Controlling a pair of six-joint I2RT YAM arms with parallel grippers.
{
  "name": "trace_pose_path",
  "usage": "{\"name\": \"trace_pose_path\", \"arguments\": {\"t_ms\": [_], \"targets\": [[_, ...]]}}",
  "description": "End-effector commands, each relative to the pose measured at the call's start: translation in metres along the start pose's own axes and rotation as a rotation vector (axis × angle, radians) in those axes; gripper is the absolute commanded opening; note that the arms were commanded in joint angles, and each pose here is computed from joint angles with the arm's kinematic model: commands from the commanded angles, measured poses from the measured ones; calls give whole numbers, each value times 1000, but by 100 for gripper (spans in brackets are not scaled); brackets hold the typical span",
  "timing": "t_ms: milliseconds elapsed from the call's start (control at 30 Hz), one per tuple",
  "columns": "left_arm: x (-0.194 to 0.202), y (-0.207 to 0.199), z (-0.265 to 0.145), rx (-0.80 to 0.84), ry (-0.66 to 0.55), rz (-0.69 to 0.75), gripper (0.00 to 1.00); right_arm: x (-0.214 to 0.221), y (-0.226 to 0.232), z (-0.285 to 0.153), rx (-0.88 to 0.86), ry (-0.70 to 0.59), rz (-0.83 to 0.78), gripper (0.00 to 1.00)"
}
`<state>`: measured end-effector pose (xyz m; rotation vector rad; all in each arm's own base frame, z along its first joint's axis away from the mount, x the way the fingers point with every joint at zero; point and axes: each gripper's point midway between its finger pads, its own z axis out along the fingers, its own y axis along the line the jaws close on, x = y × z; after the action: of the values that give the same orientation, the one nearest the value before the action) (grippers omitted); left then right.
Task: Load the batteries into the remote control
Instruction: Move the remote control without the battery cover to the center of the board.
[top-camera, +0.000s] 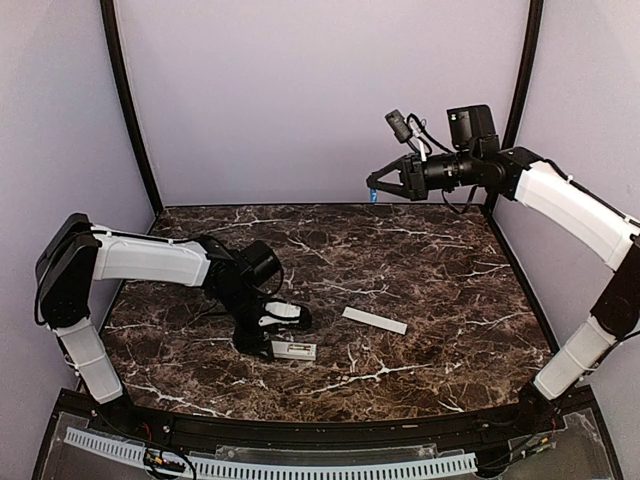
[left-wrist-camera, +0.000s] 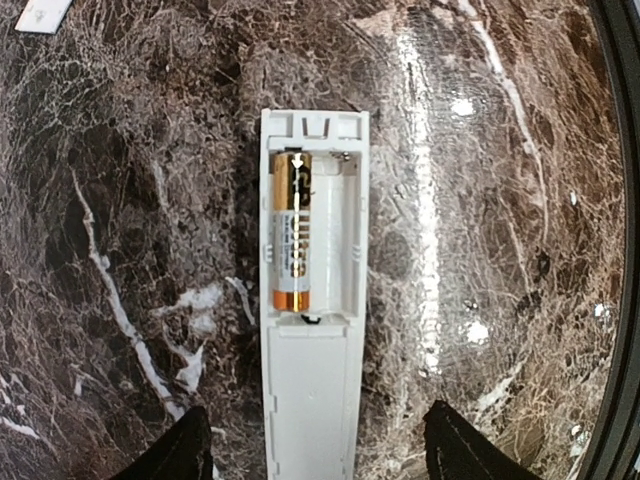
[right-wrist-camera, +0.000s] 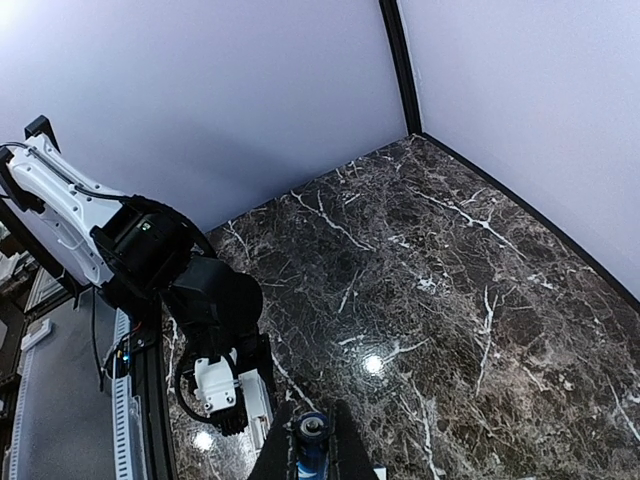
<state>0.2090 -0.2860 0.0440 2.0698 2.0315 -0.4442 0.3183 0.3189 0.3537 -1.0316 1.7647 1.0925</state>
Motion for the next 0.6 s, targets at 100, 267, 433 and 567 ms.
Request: {"name": "trace_pose_path", "arguments": {"t_ms": [100,267,433,567], "targets": [[9,5,17,-34,46,-45,64,-1,10,-7,-22,0,-50,0],[8,0,24,-24,52,-64,49,3,10,-10,-20,3,-47,0],[-4,-6,26,-3,29,-83,30,4,11,-14,-15,-3,-50,0],[-18,-9,27,0,-1,-83,16,4,12,-18,-4,-8,-58,0]]}}
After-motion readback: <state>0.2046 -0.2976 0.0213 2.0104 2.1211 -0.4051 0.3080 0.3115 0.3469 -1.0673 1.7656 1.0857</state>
